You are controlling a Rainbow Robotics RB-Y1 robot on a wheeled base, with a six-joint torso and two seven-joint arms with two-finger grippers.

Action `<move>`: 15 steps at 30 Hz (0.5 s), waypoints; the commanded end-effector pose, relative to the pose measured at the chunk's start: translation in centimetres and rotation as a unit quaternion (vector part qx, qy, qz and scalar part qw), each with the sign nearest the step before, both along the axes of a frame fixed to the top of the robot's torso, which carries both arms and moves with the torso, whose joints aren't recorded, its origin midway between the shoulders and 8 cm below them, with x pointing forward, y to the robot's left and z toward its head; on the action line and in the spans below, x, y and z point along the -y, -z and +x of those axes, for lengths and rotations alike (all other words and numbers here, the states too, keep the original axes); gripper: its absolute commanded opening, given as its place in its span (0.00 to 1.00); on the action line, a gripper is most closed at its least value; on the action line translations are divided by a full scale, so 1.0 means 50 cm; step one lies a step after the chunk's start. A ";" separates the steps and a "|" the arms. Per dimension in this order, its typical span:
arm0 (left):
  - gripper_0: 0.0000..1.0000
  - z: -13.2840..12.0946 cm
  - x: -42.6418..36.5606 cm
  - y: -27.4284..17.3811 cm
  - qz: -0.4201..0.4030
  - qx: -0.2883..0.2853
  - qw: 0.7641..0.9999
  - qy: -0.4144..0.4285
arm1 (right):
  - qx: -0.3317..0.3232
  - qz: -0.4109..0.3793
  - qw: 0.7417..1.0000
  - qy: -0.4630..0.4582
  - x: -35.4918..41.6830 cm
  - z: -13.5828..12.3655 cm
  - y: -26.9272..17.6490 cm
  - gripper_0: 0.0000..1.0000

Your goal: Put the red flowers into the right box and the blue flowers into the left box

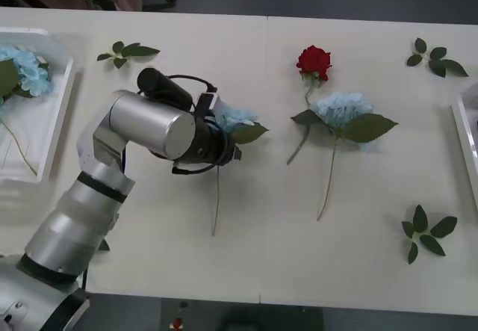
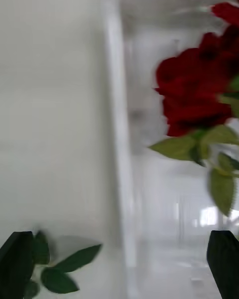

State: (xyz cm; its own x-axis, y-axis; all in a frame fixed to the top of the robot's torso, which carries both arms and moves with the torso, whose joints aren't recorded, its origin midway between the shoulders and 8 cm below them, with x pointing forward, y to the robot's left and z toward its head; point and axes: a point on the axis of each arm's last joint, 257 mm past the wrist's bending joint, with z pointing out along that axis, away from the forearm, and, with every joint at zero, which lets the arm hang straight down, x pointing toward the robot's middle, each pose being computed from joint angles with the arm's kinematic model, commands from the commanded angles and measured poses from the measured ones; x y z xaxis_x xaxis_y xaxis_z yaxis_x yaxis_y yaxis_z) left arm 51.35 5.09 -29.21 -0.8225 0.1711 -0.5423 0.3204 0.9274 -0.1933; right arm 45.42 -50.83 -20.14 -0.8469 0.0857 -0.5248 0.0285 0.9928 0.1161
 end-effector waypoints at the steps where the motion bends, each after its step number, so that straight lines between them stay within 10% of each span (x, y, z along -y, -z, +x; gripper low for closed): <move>1: 1.00 0.033 0.039 -0.021 0.019 0.033 0.999 0.034 | 0.018 0.025 0.999 -0.019 -0.130 0.032 -0.032 1.00; 7: 1.00 0.050 0.041 0.011 0.033 0.036 0.998 0.036 | 0.029 0.053 0.998 -0.023 -0.280 0.051 -0.036 1.00; 10: 0.55 0.052 0.042 0.015 0.038 0.037 0.998 0.038 | 0.028 0.055 0.998 -0.023 -0.339 0.059 -0.030 1.00; 12: 0.08 0.053 0.042 0.013 0.039 0.038 0.998 0.039 | 0.023 0.064 0.997 -0.024 -0.384 0.062 -0.017 1.00; 15: 0.00 0.053 0.041 0.013 0.039 0.038 0.998 0.039 | 0.015 0.077 0.996 -0.028 -0.436 0.065 0.003 1.00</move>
State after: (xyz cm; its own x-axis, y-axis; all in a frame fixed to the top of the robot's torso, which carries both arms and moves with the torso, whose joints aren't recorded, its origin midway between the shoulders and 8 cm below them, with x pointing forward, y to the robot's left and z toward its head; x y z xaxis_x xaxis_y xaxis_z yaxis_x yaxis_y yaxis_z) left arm 52.67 3.67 -32.11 -0.8039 0.2481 -0.5406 0.3678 0.9216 -0.1241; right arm 47.60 -30.87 -21.92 -0.8581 0.0967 -0.5043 -0.0354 0.9687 0.2458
